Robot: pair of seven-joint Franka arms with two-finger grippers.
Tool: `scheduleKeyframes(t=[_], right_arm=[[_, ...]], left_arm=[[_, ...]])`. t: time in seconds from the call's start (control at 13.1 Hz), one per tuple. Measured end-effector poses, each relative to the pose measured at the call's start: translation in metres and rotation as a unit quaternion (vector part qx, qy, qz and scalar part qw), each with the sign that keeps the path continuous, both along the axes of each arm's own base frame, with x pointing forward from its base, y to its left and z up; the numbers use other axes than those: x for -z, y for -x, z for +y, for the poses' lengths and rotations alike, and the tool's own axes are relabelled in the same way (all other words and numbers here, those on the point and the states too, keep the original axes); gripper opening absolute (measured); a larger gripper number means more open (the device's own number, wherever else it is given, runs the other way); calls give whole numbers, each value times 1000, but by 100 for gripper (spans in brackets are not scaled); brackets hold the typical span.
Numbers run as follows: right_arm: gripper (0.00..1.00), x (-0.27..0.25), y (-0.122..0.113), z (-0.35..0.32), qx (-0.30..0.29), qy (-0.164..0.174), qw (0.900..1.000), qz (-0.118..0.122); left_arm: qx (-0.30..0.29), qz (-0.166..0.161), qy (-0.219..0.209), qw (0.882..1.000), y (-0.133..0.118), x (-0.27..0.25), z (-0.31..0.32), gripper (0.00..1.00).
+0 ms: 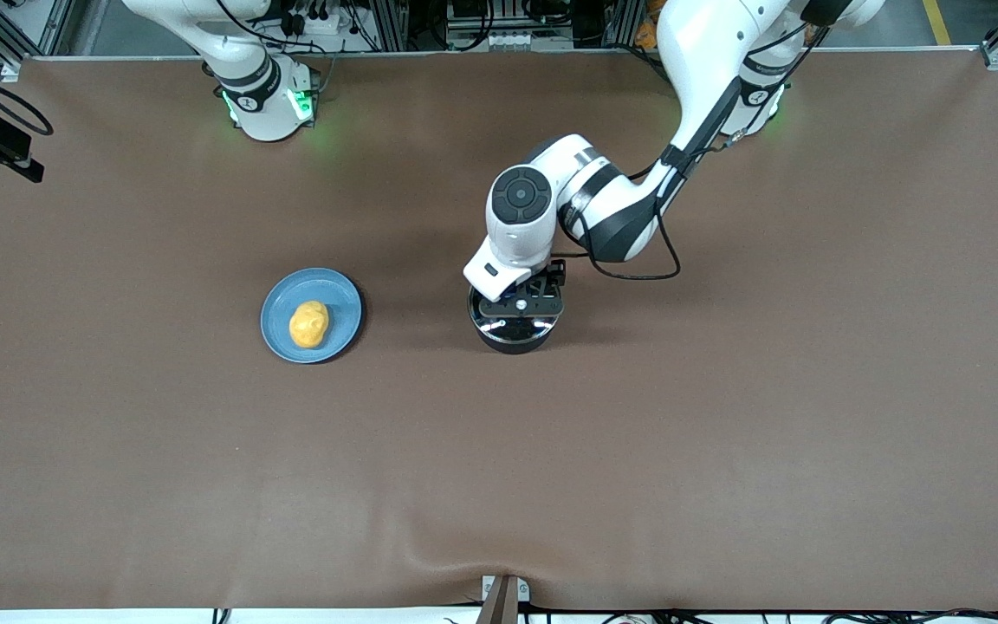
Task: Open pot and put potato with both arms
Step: 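Reach the left gripper to the pot lid and grasp the blue knob, then lift the glass lid off the pot with the left gripper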
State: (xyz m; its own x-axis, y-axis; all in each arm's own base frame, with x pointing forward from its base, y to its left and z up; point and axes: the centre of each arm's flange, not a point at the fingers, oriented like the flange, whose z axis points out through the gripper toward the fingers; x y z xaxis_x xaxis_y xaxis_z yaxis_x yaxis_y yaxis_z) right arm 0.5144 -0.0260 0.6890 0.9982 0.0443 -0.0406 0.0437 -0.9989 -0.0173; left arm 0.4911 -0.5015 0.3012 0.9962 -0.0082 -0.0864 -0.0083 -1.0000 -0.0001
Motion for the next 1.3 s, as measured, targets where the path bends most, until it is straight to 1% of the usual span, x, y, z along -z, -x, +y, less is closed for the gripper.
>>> scheduleKeyframes(t=[0.15, 1.3], right_arm=[[100, 0, 0, 0, 0, 0, 1000, 0], [100, 0, 0, 0, 0, 0, 1000, 0]], left_arm=[[0, 0, 0, 1000, 0, 0, 0, 83], [2, -6, 10, 1000, 0, 6, -6, 83]])
